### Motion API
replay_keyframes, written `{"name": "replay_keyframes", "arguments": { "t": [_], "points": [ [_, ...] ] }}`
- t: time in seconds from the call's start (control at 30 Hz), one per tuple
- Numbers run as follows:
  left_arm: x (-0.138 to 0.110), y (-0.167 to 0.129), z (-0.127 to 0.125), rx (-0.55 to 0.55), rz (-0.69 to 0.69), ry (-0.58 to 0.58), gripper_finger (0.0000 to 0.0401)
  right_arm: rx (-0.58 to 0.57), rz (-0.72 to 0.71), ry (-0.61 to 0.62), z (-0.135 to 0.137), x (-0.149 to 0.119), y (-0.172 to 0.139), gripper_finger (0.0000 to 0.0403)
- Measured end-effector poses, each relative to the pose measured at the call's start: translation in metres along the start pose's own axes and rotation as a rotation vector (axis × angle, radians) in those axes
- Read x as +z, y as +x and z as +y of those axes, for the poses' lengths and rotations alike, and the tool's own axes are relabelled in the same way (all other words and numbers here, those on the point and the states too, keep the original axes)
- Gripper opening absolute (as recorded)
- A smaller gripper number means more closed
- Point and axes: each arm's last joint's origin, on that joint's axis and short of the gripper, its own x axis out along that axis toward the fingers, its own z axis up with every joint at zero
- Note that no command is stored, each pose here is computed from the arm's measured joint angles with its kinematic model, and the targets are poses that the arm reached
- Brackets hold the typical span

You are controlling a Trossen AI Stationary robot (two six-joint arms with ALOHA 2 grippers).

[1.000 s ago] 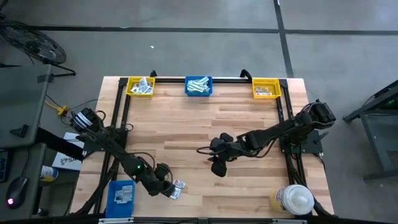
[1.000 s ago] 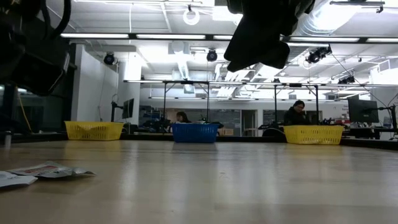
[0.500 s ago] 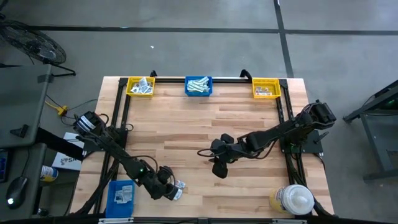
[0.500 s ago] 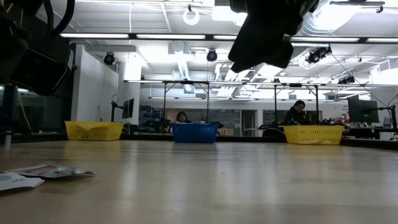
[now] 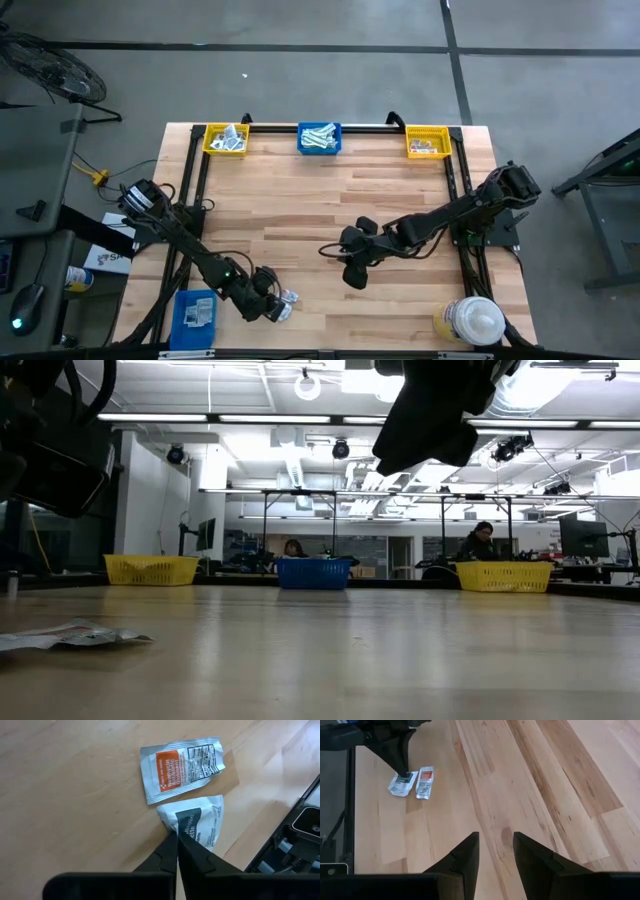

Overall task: Pick & Place First Aid Supplies
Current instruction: Put the gray towelette pack into the left yellow bin

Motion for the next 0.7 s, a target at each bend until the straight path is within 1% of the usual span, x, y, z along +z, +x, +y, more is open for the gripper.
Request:
{"name": "replay_keyframes", "arguments": {
  "t": [0.3,0.47,0.63,0.7],
  "points": [
    [0.0,-0.003,-0.002,-0.018,0.01,0.03,0.0001,0.002,0.005,-0.001,0.0,0.0,0.0,0.0114],
    [-0.001,-0.023,-0.024,-0.06,0.037,0.083,0.0001,0.006,0.018,-0.002,0.0,-0.001,0.0,0.0114],
    [0.002,-0.052,-0.041,0.016,0.006,0.141,0.0,0.001,0.029,-0.004,-0.001,-0.002,0.0,0.0114],
    [0.005,-0.068,-0.046,0.075,-0.029,0.154,0.0,0.0,0.03,-0.004,-0.001,-0.002,0.0,0.0114]
  ]
}}
